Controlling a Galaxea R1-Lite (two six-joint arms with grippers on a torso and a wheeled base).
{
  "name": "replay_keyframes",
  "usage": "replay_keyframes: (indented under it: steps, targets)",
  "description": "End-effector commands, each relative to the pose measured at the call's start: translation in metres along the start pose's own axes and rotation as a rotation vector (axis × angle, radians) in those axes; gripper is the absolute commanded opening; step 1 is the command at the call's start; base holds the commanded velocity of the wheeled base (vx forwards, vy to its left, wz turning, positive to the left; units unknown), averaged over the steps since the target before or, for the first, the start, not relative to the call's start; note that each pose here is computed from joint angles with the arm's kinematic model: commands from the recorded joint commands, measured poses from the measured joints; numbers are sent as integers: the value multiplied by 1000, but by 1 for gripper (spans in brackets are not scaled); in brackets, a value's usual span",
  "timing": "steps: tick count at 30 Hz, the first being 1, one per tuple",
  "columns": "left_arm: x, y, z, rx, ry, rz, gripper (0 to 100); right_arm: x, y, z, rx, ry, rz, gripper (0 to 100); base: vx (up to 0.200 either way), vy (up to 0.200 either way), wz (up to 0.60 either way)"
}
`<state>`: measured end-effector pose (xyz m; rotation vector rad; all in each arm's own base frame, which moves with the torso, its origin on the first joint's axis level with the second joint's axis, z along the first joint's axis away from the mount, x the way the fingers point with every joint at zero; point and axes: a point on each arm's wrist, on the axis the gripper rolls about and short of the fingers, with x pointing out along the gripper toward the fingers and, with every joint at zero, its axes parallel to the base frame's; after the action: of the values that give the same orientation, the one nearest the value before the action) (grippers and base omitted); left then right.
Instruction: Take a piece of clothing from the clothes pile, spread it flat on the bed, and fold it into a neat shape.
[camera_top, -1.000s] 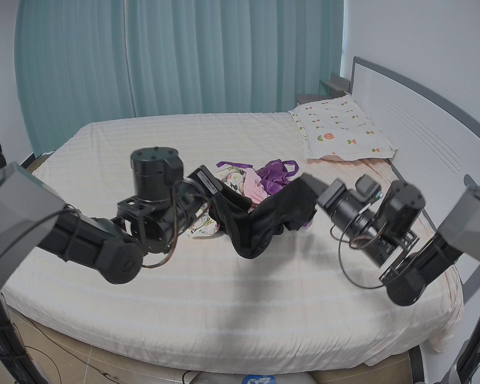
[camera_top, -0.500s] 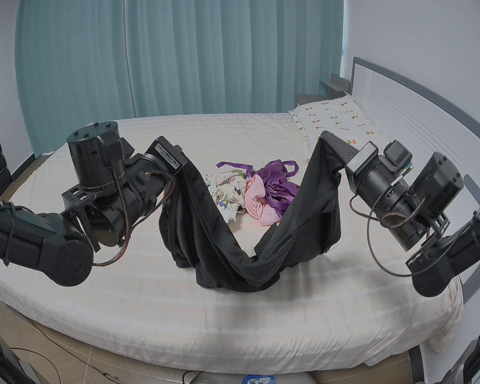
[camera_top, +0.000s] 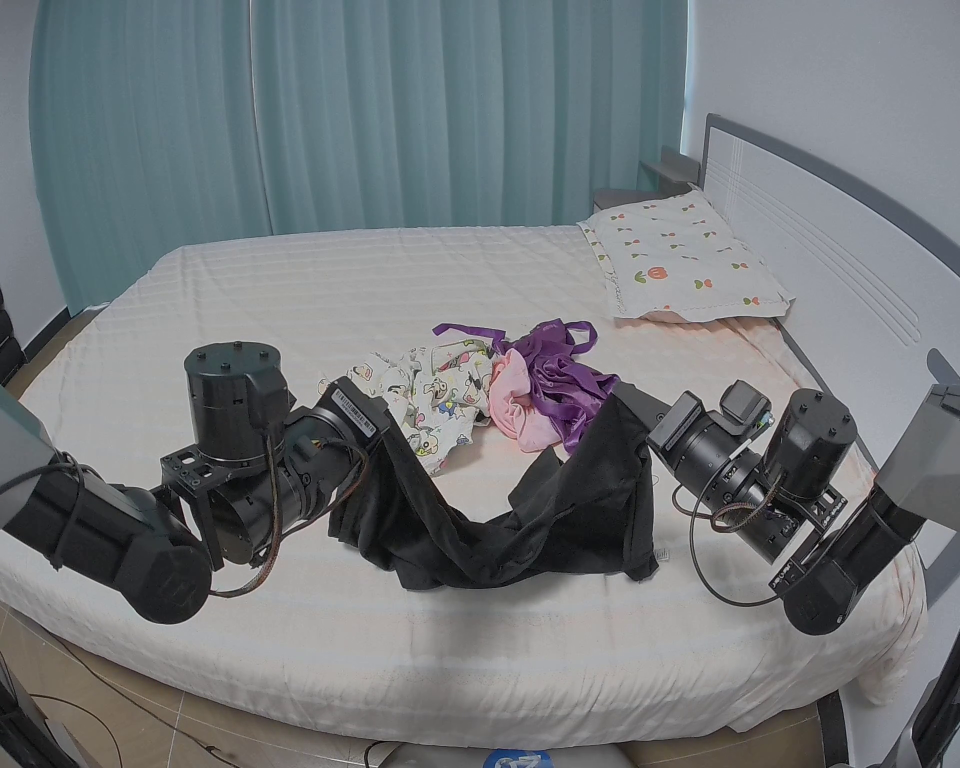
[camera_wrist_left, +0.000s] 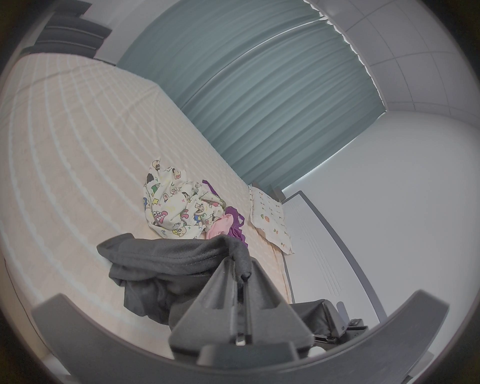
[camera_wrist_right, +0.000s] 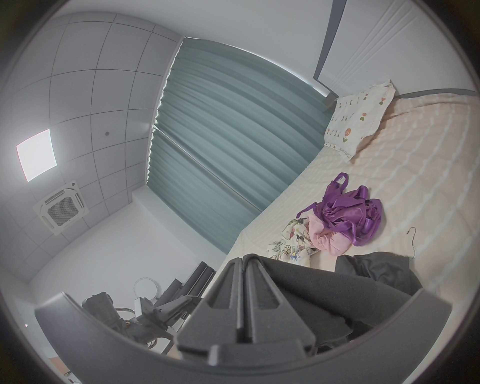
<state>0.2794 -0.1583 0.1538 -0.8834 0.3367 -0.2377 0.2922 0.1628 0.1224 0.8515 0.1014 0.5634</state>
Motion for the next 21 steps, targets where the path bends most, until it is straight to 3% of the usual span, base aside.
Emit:
replay_keyframes:
  steps: [1,8,21]
  targets:
    - [-5,10,-7,-14,42,12,0,0,-5,-4,2,1,-14,0,-200,0,0]
    - [-14,20,-13,-12,104,25,0,-1,-5,-6,38,6,-18,0,-200,0,0]
    - [-13,20,-11,-12,95,24,0,-3,-4,-12,40,22,-22,0,0,15,0]
